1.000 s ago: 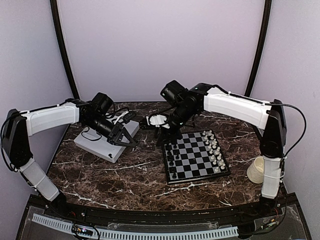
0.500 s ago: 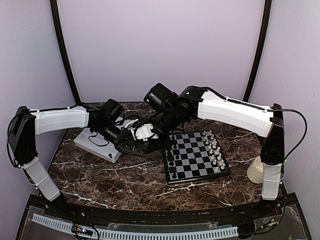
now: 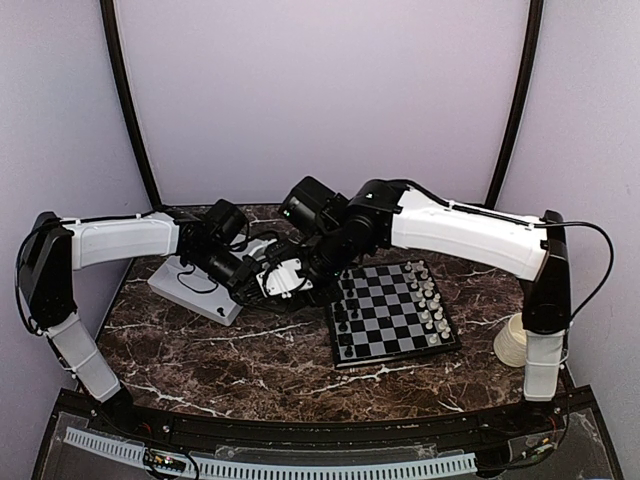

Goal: Set up the chess pieces on the board

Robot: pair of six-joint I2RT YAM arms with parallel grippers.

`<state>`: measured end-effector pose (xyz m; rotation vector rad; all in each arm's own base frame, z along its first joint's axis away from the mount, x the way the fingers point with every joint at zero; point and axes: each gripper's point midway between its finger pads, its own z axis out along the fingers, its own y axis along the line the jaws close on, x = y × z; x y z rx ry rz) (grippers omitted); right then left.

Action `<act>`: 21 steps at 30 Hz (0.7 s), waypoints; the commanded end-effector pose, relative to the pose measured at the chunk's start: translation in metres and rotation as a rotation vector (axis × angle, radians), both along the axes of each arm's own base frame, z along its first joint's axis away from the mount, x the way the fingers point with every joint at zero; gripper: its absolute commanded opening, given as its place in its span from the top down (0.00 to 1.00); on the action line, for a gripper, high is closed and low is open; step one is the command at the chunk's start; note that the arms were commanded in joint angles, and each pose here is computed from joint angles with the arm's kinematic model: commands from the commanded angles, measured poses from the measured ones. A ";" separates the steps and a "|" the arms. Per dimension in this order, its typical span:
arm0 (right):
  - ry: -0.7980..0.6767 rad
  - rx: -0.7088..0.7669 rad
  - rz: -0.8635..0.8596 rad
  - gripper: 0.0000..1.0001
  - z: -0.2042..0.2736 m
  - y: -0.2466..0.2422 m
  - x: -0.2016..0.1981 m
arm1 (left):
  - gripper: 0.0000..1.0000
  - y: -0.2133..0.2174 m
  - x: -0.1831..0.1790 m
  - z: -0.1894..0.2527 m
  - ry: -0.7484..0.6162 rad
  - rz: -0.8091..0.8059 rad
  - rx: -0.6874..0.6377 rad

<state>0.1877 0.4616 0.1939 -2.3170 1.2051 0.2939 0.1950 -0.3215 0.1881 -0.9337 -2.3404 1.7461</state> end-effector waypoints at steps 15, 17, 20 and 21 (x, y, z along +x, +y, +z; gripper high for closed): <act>0.149 0.069 -0.171 0.90 -0.006 -0.013 0.023 | 0.69 0.007 0.019 0.015 -0.247 0.083 0.065; 0.241 0.112 -0.228 0.90 0.000 -0.019 0.031 | 0.67 0.012 0.027 0.022 -0.342 0.141 0.081; 0.415 0.206 -0.302 0.90 0.014 -0.025 0.042 | 0.65 0.019 0.048 0.033 -0.486 0.273 0.105; 0.485 0.252 -0.328 0.90 0.021 -0.027 0.047 | 0.65 0.024 0.060 0.039 -0.560 0.352 0.104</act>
